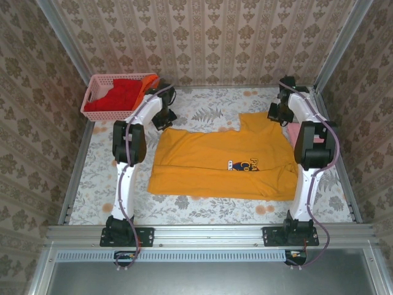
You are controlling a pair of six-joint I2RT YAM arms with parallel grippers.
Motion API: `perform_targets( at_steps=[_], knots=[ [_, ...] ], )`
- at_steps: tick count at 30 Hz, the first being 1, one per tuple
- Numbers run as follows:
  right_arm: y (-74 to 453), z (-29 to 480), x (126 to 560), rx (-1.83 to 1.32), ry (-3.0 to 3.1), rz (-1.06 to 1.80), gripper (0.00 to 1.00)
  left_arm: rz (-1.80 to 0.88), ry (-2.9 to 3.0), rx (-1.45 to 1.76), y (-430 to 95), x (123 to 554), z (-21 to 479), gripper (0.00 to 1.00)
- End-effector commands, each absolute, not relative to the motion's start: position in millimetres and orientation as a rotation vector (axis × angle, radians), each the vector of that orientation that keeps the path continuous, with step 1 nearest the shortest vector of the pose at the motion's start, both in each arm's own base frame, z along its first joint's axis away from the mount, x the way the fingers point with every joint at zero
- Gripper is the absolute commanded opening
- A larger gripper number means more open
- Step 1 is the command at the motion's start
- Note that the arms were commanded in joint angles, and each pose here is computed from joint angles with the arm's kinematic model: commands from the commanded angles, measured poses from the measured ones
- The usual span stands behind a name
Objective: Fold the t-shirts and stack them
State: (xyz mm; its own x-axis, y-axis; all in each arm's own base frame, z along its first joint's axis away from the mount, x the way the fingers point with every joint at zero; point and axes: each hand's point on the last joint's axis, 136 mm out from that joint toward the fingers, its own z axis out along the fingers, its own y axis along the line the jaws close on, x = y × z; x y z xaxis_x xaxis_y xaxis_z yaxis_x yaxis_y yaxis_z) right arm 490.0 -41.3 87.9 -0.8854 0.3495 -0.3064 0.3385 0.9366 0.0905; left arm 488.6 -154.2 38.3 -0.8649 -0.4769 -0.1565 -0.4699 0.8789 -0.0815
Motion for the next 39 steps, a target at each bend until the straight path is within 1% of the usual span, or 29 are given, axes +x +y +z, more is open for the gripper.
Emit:
perform_targets(
  at_steps=[1, 7, 15, 24, 35, 39],
  knots=[
    [-46.8, 116.1, 483.9, 0.549, 2.695, 0.031, 0.00, -0.124, 2.755, -0.690, -151.4, 502.6, 96.2, 0.00],
    [-46.6, 133.9, 466.5, 0.534, 2.679, 0.020, 0.00, -0.164, 2.736, -0.683, -151.4, 494.8, 116.5, 0.00],
    [-37.9, 161.1, 425.9, 0.503, 2.661, 0.054, 0.00, -0.214, 2.739, -0.675, -149.9, 473.8, 123.9, 0.00],
    [-24.3, 167.0, 361.7, 0.506, 2.683, 0.070, 0.00, -0.199, 2.778, -0.630, -149.7, 444.6, 126.4, 0.00],
    [-17.3, 172.9, 281.2, 0.543, 2.698, 0.074, 0.00, -0.206, 2.807, -0.623, -137.6, 387.1, 118.0, 0.00],
    [-14.8, 169.4, 261.2, 0.561, 2.711, 0.085, 0.00, -0.208, 2.824, -0.607, -136.9, 371.0, 117.0, 0.00]
  ],
)
